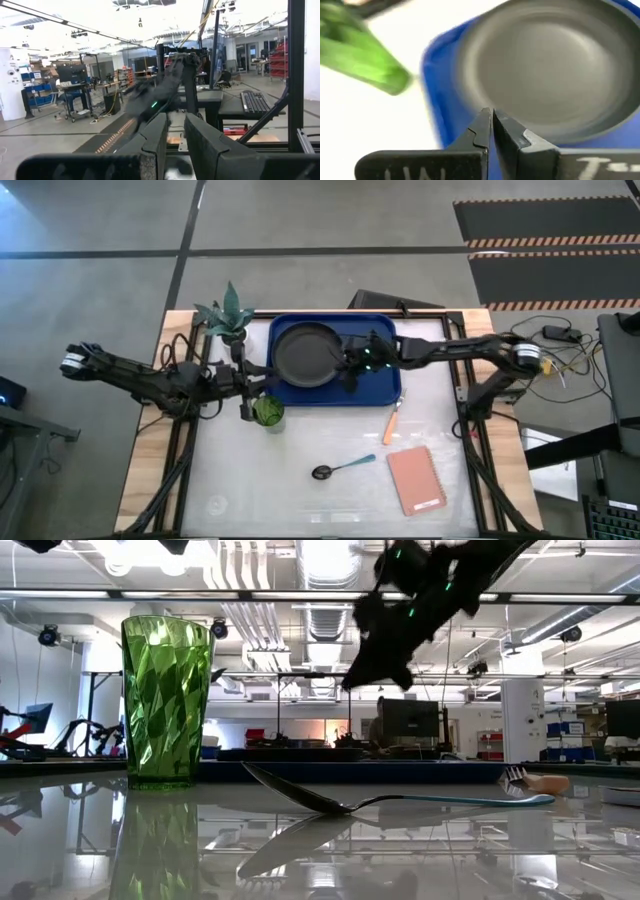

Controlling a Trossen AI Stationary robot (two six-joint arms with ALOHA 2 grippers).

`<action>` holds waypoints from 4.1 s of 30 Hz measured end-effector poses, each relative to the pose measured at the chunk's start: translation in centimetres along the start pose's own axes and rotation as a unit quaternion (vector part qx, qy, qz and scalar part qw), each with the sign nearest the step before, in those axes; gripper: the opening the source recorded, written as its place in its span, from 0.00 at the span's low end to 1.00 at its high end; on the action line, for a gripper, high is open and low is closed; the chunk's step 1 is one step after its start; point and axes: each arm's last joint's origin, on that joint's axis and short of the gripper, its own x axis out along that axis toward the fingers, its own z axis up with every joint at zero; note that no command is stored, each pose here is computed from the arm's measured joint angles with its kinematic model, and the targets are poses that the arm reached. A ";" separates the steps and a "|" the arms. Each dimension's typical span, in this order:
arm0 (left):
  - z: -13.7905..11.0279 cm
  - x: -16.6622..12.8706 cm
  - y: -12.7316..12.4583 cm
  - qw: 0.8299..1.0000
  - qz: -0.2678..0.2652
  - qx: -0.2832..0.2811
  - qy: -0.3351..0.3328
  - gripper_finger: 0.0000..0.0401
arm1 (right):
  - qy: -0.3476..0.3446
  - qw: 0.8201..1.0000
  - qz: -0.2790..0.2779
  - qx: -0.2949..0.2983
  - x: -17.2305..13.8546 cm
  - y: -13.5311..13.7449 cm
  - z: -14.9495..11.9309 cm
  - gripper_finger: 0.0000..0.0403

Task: Pick and place plate/cup/fork/spoon on tray
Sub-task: Put the green cup to the top right of the black plate on the blue tray

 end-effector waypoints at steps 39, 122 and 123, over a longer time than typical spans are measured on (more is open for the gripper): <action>-0.2 -2.7 0.4 0.996 -0.054 -0.073 -0.022 0.13 | -0.088 0.971 0.067 -0.209 3.2 17.2 3.3 0.02; -1.2 -4.1 0.7 0.990 -0.077 -0.115 -0.017 0.13 | 0.066 0.942 0.035 -0.327 -2.4 15.7 10.0 0.02; -1.1 -4.1 0.7 0.990 -0.077 -0.115 -0.018 0.13 | 0.065 0.946 0.024 -0.316 -3.0 15.2 10.0 0.02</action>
